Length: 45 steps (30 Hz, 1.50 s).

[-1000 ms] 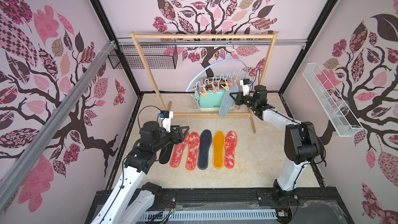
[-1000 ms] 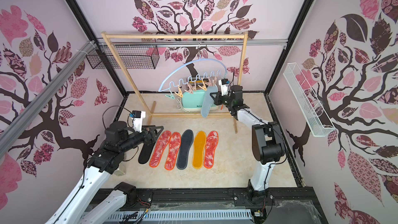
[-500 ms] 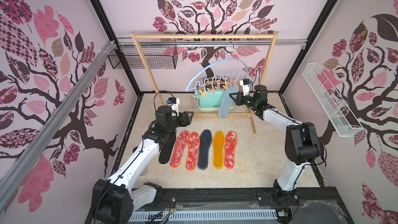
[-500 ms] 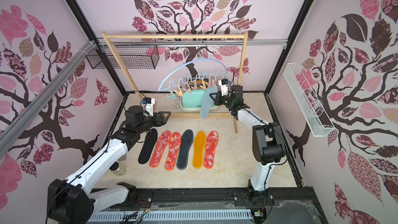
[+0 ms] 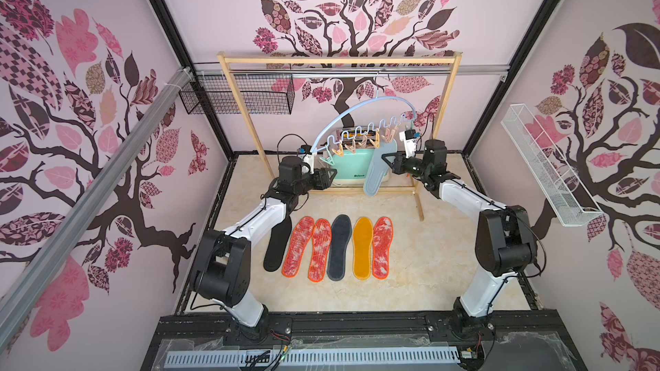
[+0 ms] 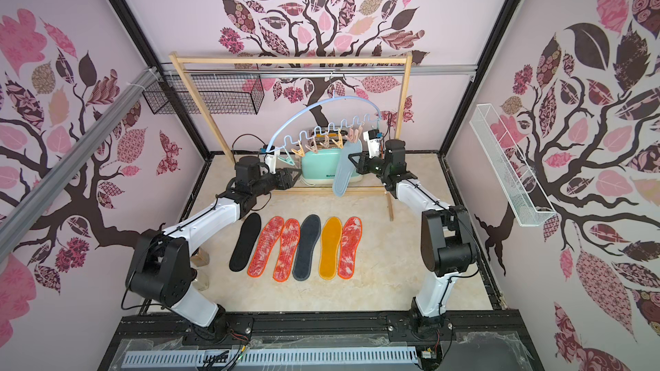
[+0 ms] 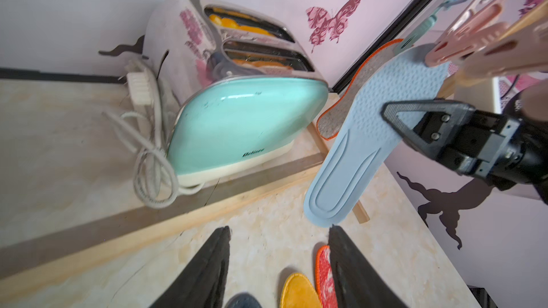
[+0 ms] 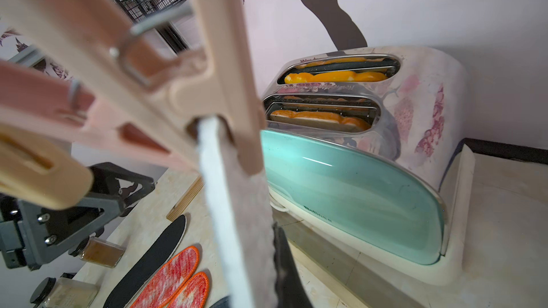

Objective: Take the shoe insoles off the hanger
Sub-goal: Remove the insole from the hanger, then open the clamp at the hanger.

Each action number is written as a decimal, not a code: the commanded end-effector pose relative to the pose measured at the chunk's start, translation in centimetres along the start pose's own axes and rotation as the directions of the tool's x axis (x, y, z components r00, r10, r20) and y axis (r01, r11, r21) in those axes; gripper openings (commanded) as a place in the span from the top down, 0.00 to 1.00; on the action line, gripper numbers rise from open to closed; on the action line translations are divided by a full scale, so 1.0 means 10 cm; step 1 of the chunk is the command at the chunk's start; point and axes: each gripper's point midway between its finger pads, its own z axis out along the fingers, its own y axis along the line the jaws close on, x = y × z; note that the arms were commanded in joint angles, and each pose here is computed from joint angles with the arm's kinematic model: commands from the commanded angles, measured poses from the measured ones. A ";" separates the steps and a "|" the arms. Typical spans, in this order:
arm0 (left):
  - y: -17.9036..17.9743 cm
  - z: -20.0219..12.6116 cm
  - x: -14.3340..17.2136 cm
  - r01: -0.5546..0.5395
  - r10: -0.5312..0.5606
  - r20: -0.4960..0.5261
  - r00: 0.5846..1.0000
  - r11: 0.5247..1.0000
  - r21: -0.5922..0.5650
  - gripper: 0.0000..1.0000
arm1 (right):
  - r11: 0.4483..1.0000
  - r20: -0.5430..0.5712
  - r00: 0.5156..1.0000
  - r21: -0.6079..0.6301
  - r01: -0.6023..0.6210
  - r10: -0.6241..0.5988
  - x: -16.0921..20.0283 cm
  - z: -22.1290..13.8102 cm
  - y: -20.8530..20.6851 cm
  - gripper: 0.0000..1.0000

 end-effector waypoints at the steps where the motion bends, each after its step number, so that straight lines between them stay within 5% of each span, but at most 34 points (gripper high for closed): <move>1: -0.15 0.14 -0.32 -0.097 0.089 0.072 0.993 0.990 0.102 0.42 | 0.999 0.025 0.999 -0.024 0.036 -0.036 -0.18 -0.08 0.12 0.97; 13: -0.19 0.87 -0.72 -0.198 0.172 0.105 0.979 0.924 0.327 0.45 | 0.998 -0.014 1.000 -0.053 0.022 -0.023 -0.07 -0.08 0.10 0.97; 23: -0.63 1.13 -0.83 -0.249 0.214 0.129 0.968 0.800 0.546 0.48 | 0.992 -0.103 0.994 -0.123 0.014 -0.026 0.15 -0.05 0.14 0.97; 35: -1.15 1.32 -0.55 -0.280 0.300 0.081 0.950 0.713 0.643 0.48 | 0.984 -0.140 0.990 -0.177 -0.020 -0.005 0.21 -0.03 0.21 0.97; 45: -1.17 1.43 -0.47 -0.280 0.317 0.056 0.947 0.721 0.634 0.52 | 0.983 -0.155 0.988 -0.183 -0.021 -0.008 0.24 -0.03 0.21 0.97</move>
